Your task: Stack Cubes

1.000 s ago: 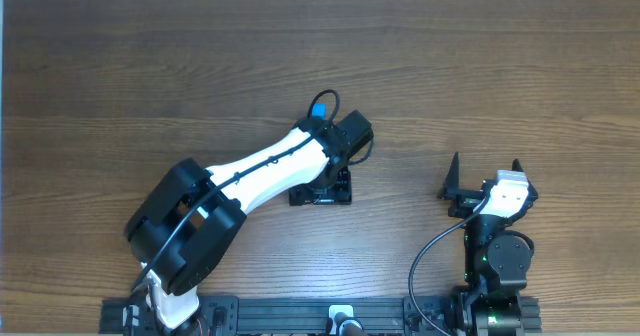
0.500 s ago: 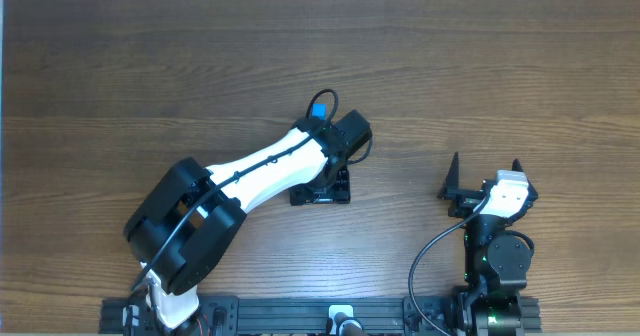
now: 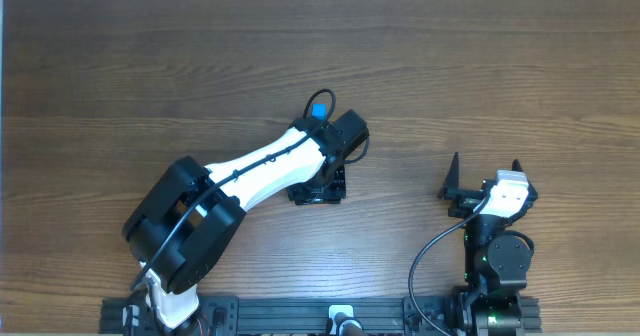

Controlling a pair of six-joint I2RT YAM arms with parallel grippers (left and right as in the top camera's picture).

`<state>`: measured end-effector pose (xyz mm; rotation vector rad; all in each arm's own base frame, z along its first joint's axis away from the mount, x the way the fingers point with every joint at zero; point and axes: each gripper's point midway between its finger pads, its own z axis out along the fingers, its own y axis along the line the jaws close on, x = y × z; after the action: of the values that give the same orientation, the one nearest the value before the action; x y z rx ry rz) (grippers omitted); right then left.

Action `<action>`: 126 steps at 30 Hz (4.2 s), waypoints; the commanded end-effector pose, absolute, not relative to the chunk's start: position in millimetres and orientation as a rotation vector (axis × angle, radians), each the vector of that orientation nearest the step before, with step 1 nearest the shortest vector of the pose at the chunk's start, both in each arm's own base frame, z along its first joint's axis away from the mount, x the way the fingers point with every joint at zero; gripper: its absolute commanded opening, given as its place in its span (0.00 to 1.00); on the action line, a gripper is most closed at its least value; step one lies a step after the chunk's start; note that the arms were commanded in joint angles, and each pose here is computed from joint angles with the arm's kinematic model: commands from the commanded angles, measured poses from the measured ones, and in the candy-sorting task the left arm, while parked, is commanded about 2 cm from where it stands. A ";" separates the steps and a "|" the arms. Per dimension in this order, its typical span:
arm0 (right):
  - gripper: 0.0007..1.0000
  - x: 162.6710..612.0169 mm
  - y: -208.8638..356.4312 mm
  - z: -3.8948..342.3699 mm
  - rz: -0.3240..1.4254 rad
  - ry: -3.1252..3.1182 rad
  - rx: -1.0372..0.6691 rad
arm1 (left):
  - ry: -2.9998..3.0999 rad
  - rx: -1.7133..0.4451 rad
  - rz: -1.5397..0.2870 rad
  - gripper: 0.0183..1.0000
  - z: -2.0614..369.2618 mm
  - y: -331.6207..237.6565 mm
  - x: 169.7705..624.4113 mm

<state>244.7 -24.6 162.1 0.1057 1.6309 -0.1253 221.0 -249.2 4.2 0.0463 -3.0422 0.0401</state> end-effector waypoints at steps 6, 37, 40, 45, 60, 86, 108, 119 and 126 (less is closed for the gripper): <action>0.99 244.7 -23.8 160.5 -0.125 1.628 0.098 | -3.050 0.037 0.043 0.38 8.6 -245.7 221.1; 0.99 244.7 -23.8 160.5 -0.125 1.628 0.098 | -3.050 0.001 0.041 0.10 10.3 -244.6 220.3; 0.99 244.7 -23.8 160.5 -0.125 1.628 0.098 | -3.058 0.001 0.021 0.08 15.0 -240.5 220.1; 0.99 244.7 -23.8 160.5 -0.125 1.628 0.098 | -3.068 0.015 0.013 0.06 29.0 -231.9 220.1; 0.99 244.7 -23.8 160.5 -0.125 1.628 0.098 | -3.187 -0.092 0.085 0.08 83.9 -236.3 257.1; 0.99 244.7 -23.8 160.4 -0.125 1.628 0.098 | -3.077 -0.148 0.029 0.12 78.9 -242.4 289.5; 0.99 244.7 -23.8 160.7 -0.125 1.628 0.098 | -3.059 -0.118 0.056 0.07 64.2 -256.5 287.5; 0.99 244.7 -23.8 160.4 -0.125 1.628 0.098 | -3.043 -0.085 0.034 0.07 59.4 -253.4 283.4; 0.99 244.7 -23.8 160.5 -0.125 1.628 0.098 | -3.040 -0.084 0.030 0.07 59.5 -252.8 282.7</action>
<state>244.7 -24.6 162.2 0.1051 1.6305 -0.1258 284.4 -252.0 64.6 -0.1017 -3.0567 0.0393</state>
